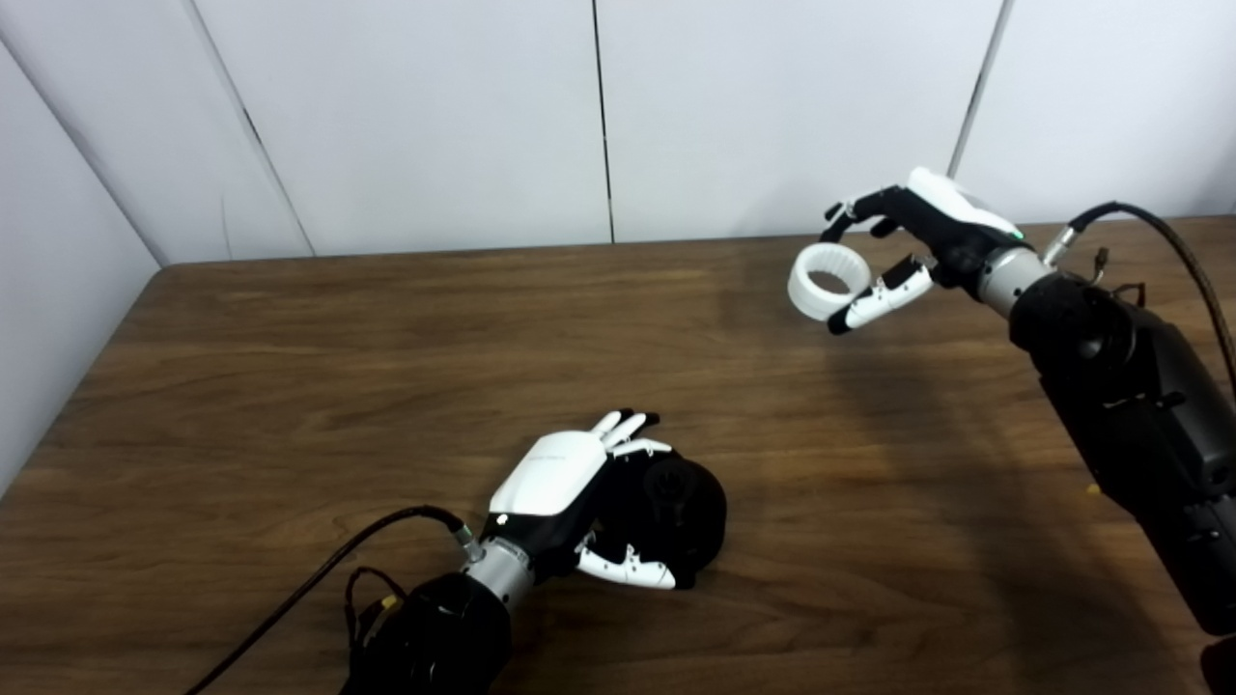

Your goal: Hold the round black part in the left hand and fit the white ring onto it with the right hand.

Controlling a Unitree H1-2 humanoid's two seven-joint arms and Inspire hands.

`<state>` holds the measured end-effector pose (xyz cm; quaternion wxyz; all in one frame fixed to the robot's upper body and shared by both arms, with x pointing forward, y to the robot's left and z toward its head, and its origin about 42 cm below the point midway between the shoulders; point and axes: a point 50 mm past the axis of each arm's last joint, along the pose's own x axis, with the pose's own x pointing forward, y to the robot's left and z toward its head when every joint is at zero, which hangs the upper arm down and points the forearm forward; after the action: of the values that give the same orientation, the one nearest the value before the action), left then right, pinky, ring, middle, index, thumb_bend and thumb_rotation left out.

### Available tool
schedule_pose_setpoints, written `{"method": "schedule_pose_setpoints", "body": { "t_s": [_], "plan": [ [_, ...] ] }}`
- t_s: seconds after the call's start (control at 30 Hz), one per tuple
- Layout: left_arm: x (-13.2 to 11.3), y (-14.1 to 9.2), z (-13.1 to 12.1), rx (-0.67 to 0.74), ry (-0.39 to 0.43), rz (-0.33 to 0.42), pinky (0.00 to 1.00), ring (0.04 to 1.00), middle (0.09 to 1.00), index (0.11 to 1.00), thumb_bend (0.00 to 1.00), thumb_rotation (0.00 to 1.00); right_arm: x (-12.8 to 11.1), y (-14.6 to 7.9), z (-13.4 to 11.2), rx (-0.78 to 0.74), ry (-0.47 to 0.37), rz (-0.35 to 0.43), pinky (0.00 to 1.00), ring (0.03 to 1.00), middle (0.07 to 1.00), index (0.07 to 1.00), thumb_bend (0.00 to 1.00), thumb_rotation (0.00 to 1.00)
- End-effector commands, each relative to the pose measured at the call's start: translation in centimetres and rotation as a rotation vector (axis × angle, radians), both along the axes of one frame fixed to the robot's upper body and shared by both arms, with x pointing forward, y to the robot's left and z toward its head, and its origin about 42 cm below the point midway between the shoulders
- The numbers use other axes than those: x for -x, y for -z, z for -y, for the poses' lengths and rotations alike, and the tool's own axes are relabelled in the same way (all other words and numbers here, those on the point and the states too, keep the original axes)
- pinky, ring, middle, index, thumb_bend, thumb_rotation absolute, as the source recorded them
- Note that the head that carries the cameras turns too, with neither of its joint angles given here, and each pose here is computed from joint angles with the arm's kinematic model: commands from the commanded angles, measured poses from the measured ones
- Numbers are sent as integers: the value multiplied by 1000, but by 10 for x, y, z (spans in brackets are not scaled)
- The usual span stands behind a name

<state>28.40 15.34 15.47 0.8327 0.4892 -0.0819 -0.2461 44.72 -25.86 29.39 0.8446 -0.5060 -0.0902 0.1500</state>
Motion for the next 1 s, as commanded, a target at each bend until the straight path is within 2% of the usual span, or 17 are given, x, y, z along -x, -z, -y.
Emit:
{"method": "schedule_pose_setpoints", "body": {
  "t_s": [0.0,0.47,0.97],
  "plan": [
    [-5,0,2,-6,11,-16,907,1000,978,777,928,460,3,-33,-4,-4,-49,95,779,841,812,492,525,150],
    [-7,1,3,-8,8,-16,917,1000,976,776,925,455,53,-41,-30,-17,-194,121,749,834,802,490,525,150],
    [-7,2,4,-6,8,-18,916,1000,976,776,931,466,86,-28,-65,-56,-301,58,774,861,804,490,525,147]
  ]
}}
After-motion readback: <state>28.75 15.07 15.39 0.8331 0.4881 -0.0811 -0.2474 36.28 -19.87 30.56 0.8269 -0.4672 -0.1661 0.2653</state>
